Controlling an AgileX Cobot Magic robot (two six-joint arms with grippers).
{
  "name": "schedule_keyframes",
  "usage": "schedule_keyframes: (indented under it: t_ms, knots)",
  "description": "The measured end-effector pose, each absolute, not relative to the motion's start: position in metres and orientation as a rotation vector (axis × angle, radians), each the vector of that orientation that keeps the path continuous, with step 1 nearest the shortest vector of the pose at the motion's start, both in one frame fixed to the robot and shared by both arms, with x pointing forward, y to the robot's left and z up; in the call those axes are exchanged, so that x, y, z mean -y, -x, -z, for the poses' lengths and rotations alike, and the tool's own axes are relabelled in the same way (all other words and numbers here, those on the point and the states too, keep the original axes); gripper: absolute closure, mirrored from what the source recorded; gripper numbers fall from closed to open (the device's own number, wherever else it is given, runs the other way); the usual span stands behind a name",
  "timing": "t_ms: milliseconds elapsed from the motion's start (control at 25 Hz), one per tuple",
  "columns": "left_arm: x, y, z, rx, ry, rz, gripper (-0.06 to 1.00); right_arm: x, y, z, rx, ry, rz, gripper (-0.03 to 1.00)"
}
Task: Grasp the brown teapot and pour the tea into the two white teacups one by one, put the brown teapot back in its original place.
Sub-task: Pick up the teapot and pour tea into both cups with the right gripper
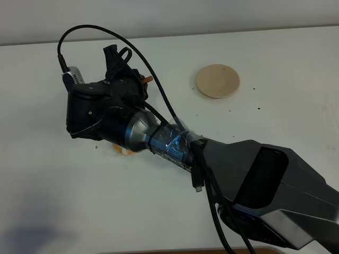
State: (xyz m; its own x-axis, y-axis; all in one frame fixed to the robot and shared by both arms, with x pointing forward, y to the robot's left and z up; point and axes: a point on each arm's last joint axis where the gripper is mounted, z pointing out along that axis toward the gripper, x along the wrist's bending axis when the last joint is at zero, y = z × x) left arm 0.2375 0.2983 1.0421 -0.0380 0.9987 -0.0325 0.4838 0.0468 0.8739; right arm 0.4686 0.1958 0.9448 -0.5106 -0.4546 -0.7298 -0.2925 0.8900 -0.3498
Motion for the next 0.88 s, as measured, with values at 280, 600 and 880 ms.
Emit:
schedule_keyframes:
  t_ms: [280, 600, 880]
  knots:
    - [-0.2983, -0.2375, -1.0421, -1.613, -1.524, -0.916, 0.65, -0.1957, -0.4700, -0.9467, -2.114, 0.545, 0.240, 0.84]
    - [-0.2983, -0.2375, -1.0421, -1.613, -1.524, -0.916, 0.65, -0.1957, -0.4703, -0.9472, -2.096, 0.596, 0.271, 0.84]
    - [-0.2983, -0.2375, -1.0421, -1.613, -1.524, -0.916, 0.65, -0.1954, -0.4719, -0.9495, -2.059, 0.621, 0.300, 0.84]
